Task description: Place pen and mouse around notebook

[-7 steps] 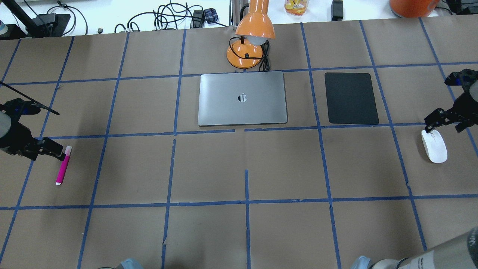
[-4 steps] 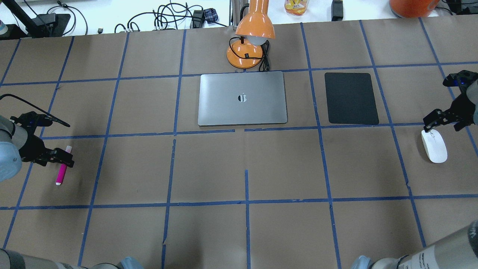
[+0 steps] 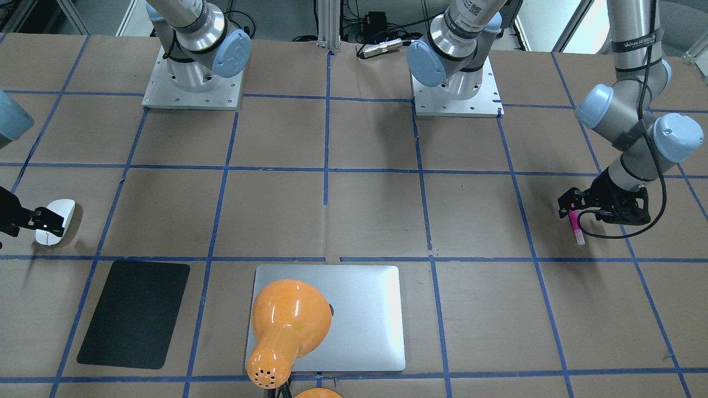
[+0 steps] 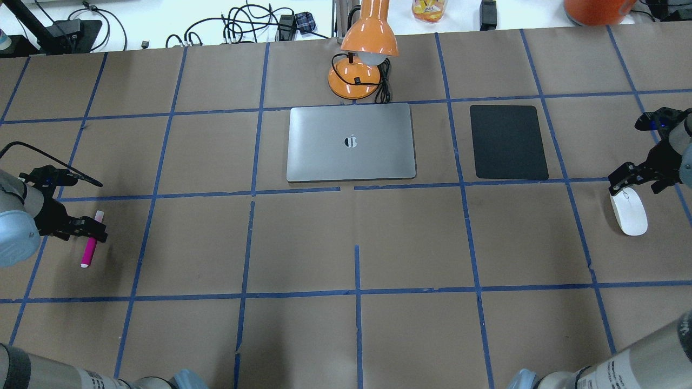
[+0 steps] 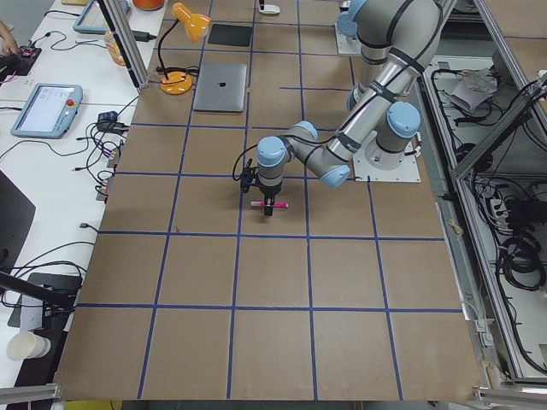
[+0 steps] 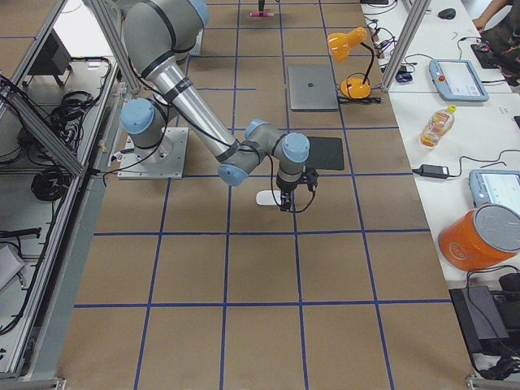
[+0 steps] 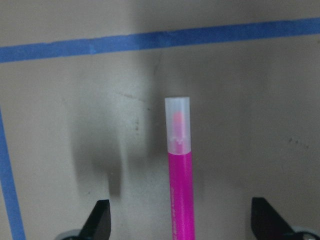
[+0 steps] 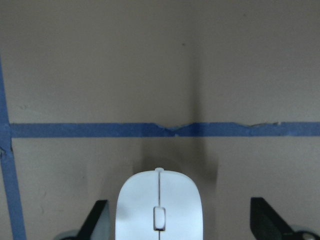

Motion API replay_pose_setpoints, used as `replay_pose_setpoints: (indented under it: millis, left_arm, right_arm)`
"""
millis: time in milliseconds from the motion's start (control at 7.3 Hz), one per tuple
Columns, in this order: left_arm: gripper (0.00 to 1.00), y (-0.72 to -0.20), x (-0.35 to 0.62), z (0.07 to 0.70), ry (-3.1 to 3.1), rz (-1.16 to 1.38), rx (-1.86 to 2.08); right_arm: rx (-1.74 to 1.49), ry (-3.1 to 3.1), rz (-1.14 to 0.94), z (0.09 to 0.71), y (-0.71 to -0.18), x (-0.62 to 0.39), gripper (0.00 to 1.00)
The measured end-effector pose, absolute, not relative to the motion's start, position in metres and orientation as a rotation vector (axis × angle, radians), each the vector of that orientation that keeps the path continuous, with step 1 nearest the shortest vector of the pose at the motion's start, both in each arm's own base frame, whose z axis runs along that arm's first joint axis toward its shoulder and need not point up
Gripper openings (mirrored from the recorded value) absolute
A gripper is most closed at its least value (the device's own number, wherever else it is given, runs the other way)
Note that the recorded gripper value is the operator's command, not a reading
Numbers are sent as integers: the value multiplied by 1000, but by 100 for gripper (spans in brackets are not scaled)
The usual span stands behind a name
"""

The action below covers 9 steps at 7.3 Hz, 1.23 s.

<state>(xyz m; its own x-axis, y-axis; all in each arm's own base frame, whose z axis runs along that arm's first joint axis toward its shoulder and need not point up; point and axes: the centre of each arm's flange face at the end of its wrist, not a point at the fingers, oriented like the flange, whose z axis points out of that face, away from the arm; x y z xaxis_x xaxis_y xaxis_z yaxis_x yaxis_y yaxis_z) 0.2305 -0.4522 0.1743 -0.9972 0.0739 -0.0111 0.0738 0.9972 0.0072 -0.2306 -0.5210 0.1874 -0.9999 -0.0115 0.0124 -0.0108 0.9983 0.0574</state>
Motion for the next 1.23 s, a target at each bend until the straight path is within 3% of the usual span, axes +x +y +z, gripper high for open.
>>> replay_pose_setpoints:
  millis: [137, 548, 1233]
  left_arm:
    - [78, -452, 231, 170, 3132, 17, 110]
    - [0, -453, 232, 160, 3141, 34, 103]
    - [0, -458, 229, 175, 3123, -1, 105]
  right_arm:
    - [12, -3134, -109, 185, -520, -230, 100]
    - [5, -3155, -185, 179, -515, -228, 100]
    - [7, -3156, -239, 167, -514, -228, 100]
